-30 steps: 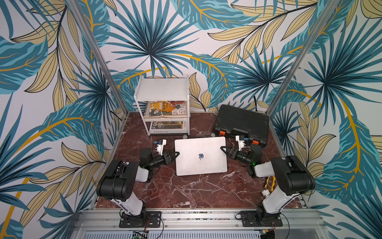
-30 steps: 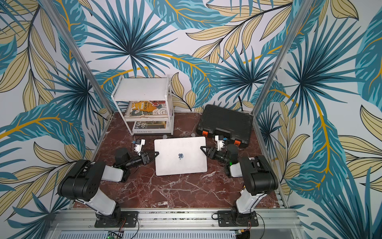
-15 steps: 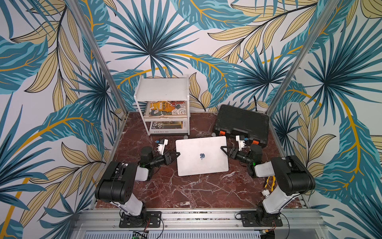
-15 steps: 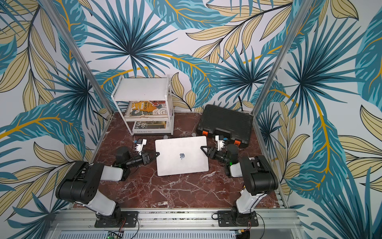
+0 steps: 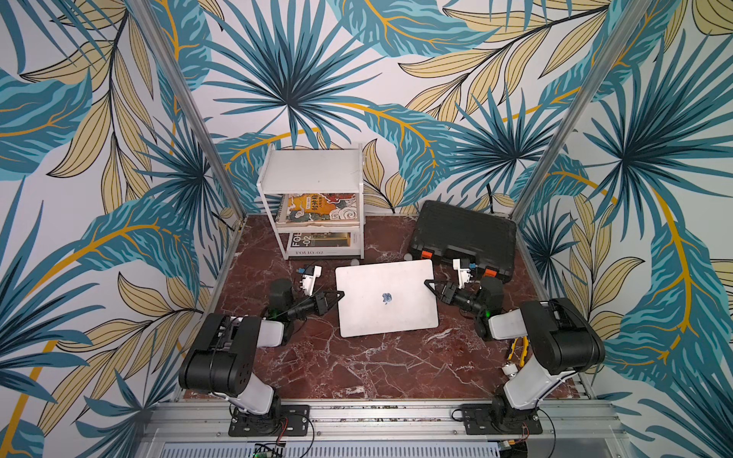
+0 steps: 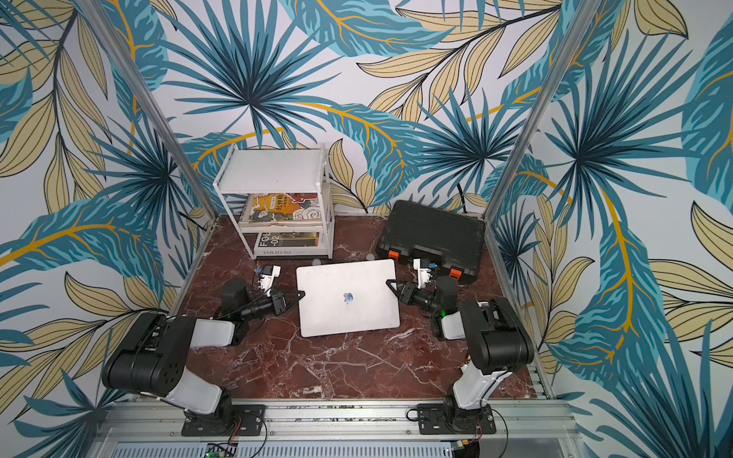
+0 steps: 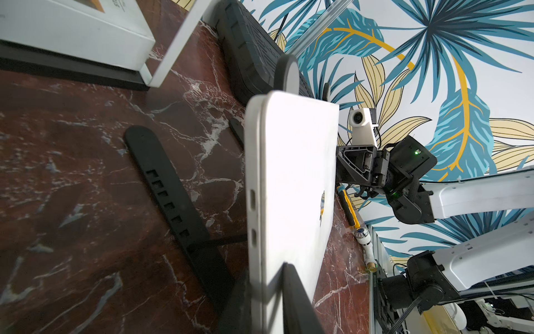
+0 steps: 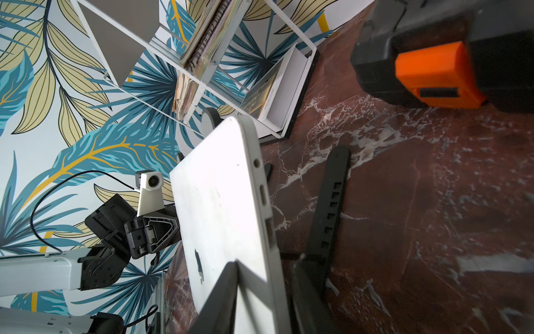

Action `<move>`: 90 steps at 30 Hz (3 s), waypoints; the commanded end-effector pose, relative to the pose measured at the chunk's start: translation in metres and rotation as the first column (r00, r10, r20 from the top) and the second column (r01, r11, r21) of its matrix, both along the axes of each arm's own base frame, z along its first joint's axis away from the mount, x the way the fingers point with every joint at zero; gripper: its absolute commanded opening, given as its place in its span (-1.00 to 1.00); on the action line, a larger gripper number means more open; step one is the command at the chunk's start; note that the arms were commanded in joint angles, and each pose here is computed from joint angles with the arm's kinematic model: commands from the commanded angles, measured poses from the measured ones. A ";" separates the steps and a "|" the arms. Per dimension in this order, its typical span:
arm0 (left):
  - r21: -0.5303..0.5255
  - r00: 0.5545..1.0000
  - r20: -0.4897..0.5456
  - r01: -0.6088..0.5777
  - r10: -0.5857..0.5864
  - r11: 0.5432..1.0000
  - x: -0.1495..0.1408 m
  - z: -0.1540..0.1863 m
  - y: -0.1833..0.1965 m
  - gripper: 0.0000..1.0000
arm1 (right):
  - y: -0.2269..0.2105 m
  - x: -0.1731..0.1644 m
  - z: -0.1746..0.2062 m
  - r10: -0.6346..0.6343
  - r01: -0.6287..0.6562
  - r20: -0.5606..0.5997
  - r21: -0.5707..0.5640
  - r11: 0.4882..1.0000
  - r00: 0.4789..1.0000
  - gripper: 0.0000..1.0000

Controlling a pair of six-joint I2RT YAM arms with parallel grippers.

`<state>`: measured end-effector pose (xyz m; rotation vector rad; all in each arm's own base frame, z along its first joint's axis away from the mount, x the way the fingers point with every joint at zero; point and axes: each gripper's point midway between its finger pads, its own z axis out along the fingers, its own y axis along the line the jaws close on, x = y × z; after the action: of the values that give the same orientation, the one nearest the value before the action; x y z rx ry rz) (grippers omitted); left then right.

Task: Close the laptop lid and set it aside
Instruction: Pick up the laptop from the computer stand.

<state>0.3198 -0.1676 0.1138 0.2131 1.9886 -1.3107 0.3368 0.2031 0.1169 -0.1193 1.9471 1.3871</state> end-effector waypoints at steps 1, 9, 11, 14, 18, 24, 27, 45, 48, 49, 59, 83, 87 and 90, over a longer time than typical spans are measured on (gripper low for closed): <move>0.034 1.000 0.030 -0.002 0.001 0.999 0.005 0.000 -0.002 -0.80 | 0.011 -0.010 0.006 0.054 -0.054 -0.011 0.027 0.998 0.998 -0.51; 0.037 1.000 0.028 -0.003 0.002 0.999 0.005 0.000 -0.002 -0.80 | 0.011 -0.012 0.008 0.052 -0.052 -0.006 0.031 0.998 0.999 -0.71; 0.039 0.999 0.032 -0.003 0.002 0.999 0.005 0.001 -0.002 -0.80 | 0.010 -0.012 0.007 0.048 -0.048 -0.005 0.028 0.998 0.999 -0.77; 0.038 1.000 0.031 -0.005 0.003 0.999 0.005 0.002 -0.001 -0.80 | 0.010 -0.014 0.008 0.049 -0.049 -0.005 0.028 0.998 0.999 -0.87; 0.031 0.999 0.038 -0.002 0.001 1.000 0.004 0.006 -0.002 -0.79 | 0.010 -0.015 0.011 0.050 -0.049 -0.001 0.031 0.998 0.999 -0.95; 0.028 0.999 0.047 -0.002 0.001 1.000 0.004 0.016 -0.002 -0.79 | 0.010 -0.018 0.018 0.055 -0.055 0.002 0.040 0.998 0.998 -1.00; 0.031 0.999 0.047 -0.003 0.001 1.000 0.005 0.021 -0.002 -0.79 | 0.010 -0.020 0.023 0.053 -0.053 0.007 0.040 0.998 0.999 -1.00; 0.065 0.999 0.050 -0.004 0.001 0.998 -0.003 0.055 0.000 -0.86 | 0.005 -0.028 0.049 0.028 -0.028 0.000 0.026 0.999 1.000 -1.00; 0.062 0.998 0.057 -0.011 0.008 0.998 -0.004 0.066 0.000 -0.88 | 0.006 -0.029 0.058 0.032 -0.032 0.003 0.027 0.999 0.999 -1.00; 0.065 0.998 0.065 -0.014 0.010 0.998 -0.003 0.071 0.001 -0.91 | 0.006 -0.030 0.060 0.032 -0.032 -0.001 0.025 0.999 0.999 -1.00; 0.118 0.992 0.119 -0.065 0.051 0.991 -0.013 0.123 0.007 -0.93 | 0.007 -0.034 0.107 0.024 -0.024 0.038 -0.009 1.000 0.999 -1.00; 0.121 0.958 0.249 -0.179 0.145 0.976 -0.014 0.249 0.019 -1.00 | 0.017 -0.024 0.227 -0.009 0.008 0.127 0.010 1.000 0.992 -1.00; 0.128 0.951 0.262 -0.204 0.165 0.971 -0.008 0.284 0.021 -1.00 | 0.020 -0.014 0.262 -0.020 0.016 0.139 0.035 0.999 0.990 -1.00; 0.130 0.946 0.268 -0.223 0.183 0.966 0.001 0.306 0.023 -1.00 | 0.025 -0.007 0.285 -0.022 0.017 0.146 0.038 0.999 0.989 -1.00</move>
<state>0.3106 -0.1474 0.3916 0.1653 1.9135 -1.0723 0.3262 0.2186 0.3962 -0.2005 1.7578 1.3594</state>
